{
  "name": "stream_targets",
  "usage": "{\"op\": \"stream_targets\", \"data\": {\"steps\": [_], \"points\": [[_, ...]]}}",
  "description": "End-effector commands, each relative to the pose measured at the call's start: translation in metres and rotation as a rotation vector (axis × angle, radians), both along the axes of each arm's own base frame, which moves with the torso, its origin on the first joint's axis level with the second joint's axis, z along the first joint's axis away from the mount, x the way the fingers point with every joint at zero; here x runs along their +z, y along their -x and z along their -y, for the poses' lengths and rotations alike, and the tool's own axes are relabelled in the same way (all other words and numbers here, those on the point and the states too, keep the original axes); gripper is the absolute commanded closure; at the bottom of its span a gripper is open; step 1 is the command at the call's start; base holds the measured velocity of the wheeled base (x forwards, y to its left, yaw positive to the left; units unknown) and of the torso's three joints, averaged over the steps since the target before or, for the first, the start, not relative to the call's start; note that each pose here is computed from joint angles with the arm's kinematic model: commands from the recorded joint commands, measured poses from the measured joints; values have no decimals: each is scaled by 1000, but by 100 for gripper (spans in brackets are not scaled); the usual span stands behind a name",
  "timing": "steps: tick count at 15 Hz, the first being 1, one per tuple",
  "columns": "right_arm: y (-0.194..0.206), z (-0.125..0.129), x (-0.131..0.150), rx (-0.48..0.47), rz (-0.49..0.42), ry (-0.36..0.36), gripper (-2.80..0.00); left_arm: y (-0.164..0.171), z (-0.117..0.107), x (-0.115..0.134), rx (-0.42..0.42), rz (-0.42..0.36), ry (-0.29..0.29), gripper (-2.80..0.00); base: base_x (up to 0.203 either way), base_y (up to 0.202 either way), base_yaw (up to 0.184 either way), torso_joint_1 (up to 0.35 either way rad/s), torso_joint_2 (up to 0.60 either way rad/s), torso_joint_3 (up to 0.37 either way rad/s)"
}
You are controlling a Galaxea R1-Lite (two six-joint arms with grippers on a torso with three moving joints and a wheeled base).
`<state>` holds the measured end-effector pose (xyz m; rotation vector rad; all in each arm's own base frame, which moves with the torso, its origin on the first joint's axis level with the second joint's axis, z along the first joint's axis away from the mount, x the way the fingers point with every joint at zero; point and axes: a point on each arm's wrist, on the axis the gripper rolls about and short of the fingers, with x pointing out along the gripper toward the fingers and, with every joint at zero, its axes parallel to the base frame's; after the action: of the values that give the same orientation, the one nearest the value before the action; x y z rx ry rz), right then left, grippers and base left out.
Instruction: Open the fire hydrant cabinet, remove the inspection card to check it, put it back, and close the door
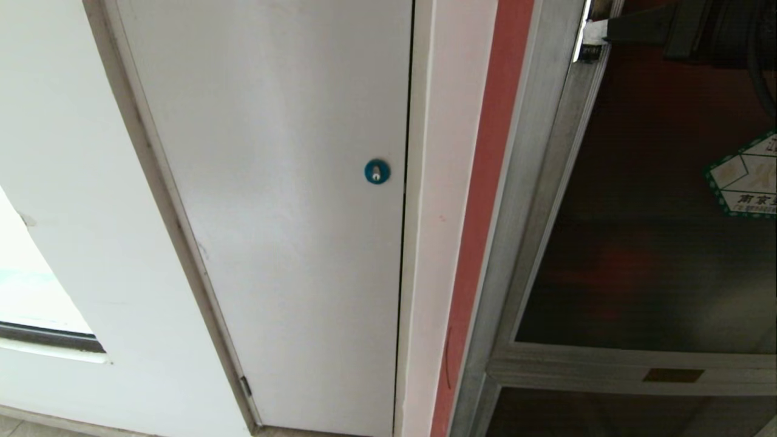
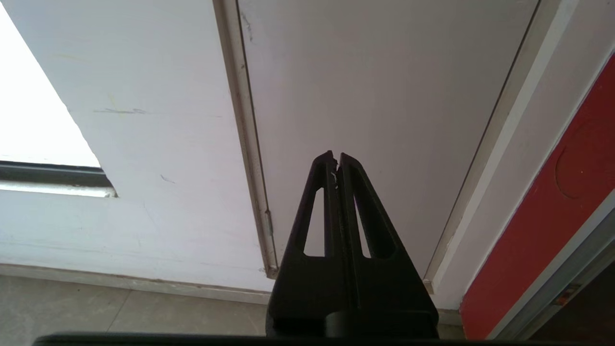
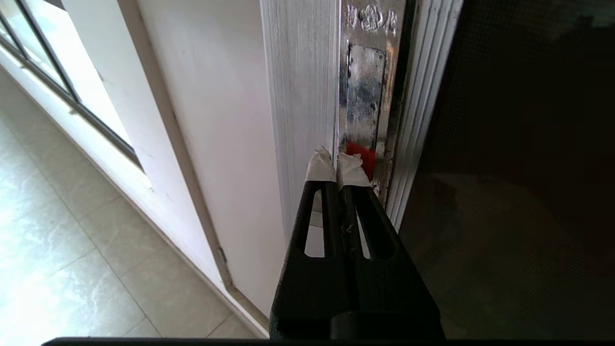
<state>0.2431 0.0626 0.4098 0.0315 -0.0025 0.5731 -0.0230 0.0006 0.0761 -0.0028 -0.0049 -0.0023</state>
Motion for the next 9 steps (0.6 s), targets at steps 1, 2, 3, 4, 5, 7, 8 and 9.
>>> {"op": "stream_targets", "data": {"steps": [1, 2, 3, 4, 5, 7, 8, 9], "points": [[-5, -1, 1, -12, 5, -2, 0, 0, 0, 0, 1, -1, 0, 0, 0, 0, 0, 0, 0, 0], [-6, -1, 1, -18, 4, -2, 0, 0, 0, 0, 1, -2, 0, 0, 0, 0, 0, 0, 0, 0], [-6, -1, 0, -19, 1, -1, 0, 0, 0, 0, 1, -2, 0, 0, 0, 0, 0, 0, 0, 0], [-6, -1, 0, -19, -4, -1, 0, 0, 0, 0, 1, 0, 0, 0, 0, 0, 0, 0, 0, 0], [-5, -1, -1, -23, -10, 0, 0, 0, 0, 0, 1, -2, 0, 0, 0, 0, 0, 0, 0, 0], [-4, 0, -2, -43, -13, 1, 0, 0, 0, 0, 1, -2, 0, 0, 0, 0, 0, 0, 0, 0], [-3, 0, -2, -44, -15, 1, 0, 0, 0, 0, 1, 0, 0, 0, 0, 0, 0, 0, 0, 0], [-2, 1, -4, -44, -20, 2, 0, 0, 0, 0, 1, -2, 0, 0, 0, 0, 0, 0, 0, 0]]}}
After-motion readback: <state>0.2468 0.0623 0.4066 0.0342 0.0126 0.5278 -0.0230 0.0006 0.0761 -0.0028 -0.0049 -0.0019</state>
